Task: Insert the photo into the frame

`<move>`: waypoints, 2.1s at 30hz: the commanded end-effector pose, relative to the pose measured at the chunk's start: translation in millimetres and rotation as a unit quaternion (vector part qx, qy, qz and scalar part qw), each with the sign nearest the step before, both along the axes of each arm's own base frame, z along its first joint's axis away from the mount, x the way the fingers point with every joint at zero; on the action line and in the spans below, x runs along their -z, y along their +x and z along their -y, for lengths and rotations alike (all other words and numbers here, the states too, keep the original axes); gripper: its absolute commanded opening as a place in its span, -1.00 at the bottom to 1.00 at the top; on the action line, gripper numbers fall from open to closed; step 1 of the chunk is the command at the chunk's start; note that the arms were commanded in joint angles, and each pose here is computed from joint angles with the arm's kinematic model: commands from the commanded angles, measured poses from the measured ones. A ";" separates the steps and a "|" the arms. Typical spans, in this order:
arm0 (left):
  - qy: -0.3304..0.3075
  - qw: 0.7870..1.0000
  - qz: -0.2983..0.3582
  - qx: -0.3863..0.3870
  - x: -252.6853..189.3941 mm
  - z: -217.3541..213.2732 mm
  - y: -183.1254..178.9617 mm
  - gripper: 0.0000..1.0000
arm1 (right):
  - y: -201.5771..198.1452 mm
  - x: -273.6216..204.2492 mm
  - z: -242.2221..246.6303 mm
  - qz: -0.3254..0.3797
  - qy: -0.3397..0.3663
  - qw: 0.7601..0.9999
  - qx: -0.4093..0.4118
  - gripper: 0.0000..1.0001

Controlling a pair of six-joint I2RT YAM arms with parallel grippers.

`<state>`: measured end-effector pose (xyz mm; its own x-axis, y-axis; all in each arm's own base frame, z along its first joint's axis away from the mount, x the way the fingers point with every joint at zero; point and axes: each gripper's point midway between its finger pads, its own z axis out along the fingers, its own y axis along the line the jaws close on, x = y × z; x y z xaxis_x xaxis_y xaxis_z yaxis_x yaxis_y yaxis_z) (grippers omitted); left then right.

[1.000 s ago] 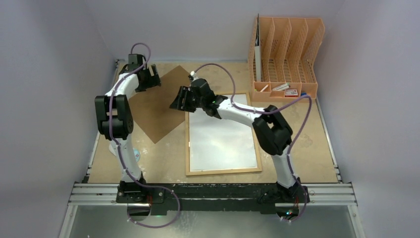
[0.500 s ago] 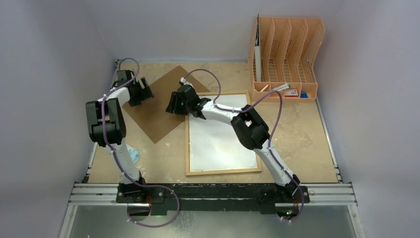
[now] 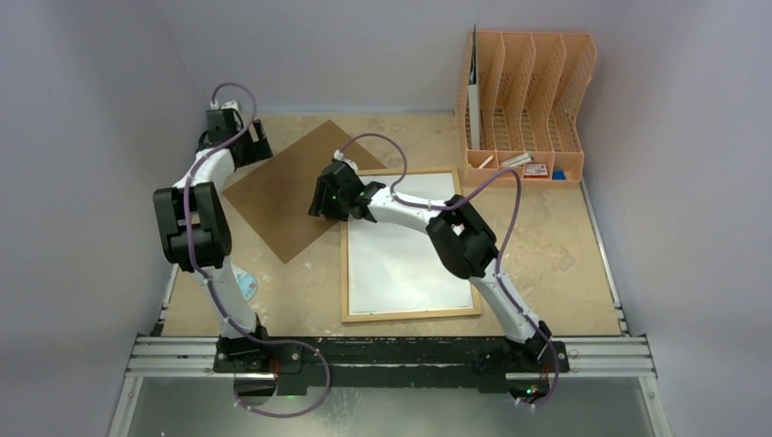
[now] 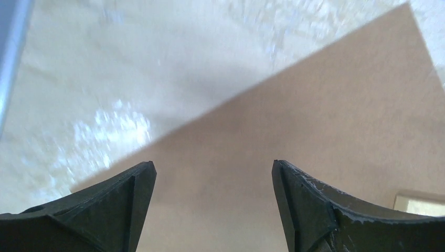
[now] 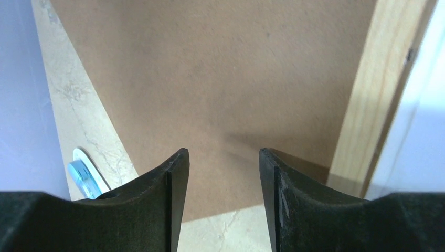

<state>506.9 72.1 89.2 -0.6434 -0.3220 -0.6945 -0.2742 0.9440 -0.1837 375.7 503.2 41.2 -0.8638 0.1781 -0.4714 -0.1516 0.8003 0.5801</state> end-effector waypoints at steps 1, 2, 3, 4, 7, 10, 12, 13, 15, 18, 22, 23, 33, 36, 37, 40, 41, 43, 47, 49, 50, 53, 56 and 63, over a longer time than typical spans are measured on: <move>0.076 0.994 0.072 0.037 -22.7 -19.4 45.9 0.73 | -32.9 5.0 22.4 -0.074 -0.031 0.997 0.016 0.12; 0.085 0.993 0.074 0.043 -19.6 -21.8 52.2 0.73 | -34.3 5.0 23.7 -0.081 -0.030 0.996 0.019 0.13; 0.092 0.992 0.072 0.045 -13.3 -24.6 59.1 0.73 | -37.7 4.6 22.7 -0.091 -0.028 0.995 0.019 0.13; 0.096 0.992 0.065 0.047 -6.7 -26.5 63.5 0.73 | -44.9 5.5 21.7 -0.111 -0.025 0.993 0.013 0.14; 0.094 0.995 0.033 0.021 17.2 -39.5 72.7 0.69 | -54.3 4.1 19.2 -0.143 -0.018 0.989 0.011 0.14; 0.049 0.998 0.031 0.032 36.7 -34.1 78.8 0.65 | -55.2 0.0 15.9 -0.156 -0.007 0.988 0.021 0.15; 0.032 0.998 0.030 0.038 43.3 -29.3 78.8 0.64 | -56.3 -0.4 15.4 -0.163 -0.005 0.986 0.026 0.15; 0.023 0.998 0.029 0.046 46.1 -25.2 77.7 0.63 | -56.0 -0.7 15.2 -0.164 -0.005 0.986 0.028 0.15; 0.003 0.998 0.022 0.058 49.9 -16.4 73.5 0.60 | -56.6 3.4 17.7 -0.174 -0.010 0.984 0.039 0.15; -0.018 0.998 0.009 0.056 56.3 -9.7 64.3 0.58 | -51.9 11.7 22.3 -0.184 -0.004 0.980 0.077 0.15; -0.035 0.998 -0.026 0.044 67.6 -5.9 48.0 0.52 | -36.3 27.9 30.2 -0.174 -0.007 0.978 0.113 0.13; -0.037 0.998 -0.035 0.040 69.3 -6.0 42.6 0.51 | -33.6 31.0 31.4 -0.173 -0.014 0.978 0.118 0.13; -0.020 0.991 -0.127 -0.036 77.2 -30.5 -30.9 0.37 | -22.7 45.2 11.1 -0.133 0.036 0.988 0.067 0.13; -0.026 0.988 -0.146 -0.048 83.5 -36.7 -54.3 0.34 | -23.5 51.1 7.0 -0.124 0.029 0.991 0.039 0.12; -0.024 0.987 -0.151 -0.052 86.1 -38.5 -61.1 0.33 | -24.2 52.4 7.0 -0.122 0.028 0.992 0.034 0.12; -0.027 0.984 -0.164 -0.060 90.1 -40.3 -78.8 0.29 | -28.2 54.4 6.5 -0.121 0.034 0.992 0.022 0.12; -0.027 0.983 -0.168 -0.064 90.2 -40.2 -84.6 0.27 | -29.3 55.1 6.8 -0.122 0.035 0.992 0.019 0.12; -0.025 0.982 -0.173 -0.075 88.8 -40.0 -95.6 0.25 | -32.1 56.4 5.8 -0.125 0.036 0.991 0.011 0.12; -0.024 0.978 -0.182 -0.095 85.6 -37.7 -117.0 0.21 | -34.8 58.2 6.3 -0.125 0.034 0.992 0.001 0.11; -0.024 0.977 -0.184 -0.109 79.5 -38.1 -124.2 0.19 | -36.6 58.7 6.4 -0.126 0.034 0.991 -0.004 0.10; -0.026 0.976 -0.185 -0.114 78.2 -37.3 -127.2 0.17 | -37.7 59.1 6.5 -0.128 0.034 0.991 -0.005 0.10; -0.031 0.972 -0.197 -0.125 76.8 -34.4 -139.6 0.14 | -42.5 57.7 4.7 -0.142 0.042 0.989 -0.009 0.09; -0.017 0.964 -0.220 -0.146 80.7 -39.6 -156.9 0.13 | -41.0 44.9 -3.0 -0.144 0.067 0.987 -0.012 0.07; 0.008 0.975 -0.182 -0.124 52.5 -49.5 -143.9 0.21 | -36.2 39.4 15.9 -0.135 0.036 0.990 0.025 0.07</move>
<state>371.3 118.8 21.3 -0.7388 -0.5069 -0.4442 -0.5517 0.8334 -0.0336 344.1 513.0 38.0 -0.9546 0.2207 -0.2002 -0.0026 0.6656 0.7463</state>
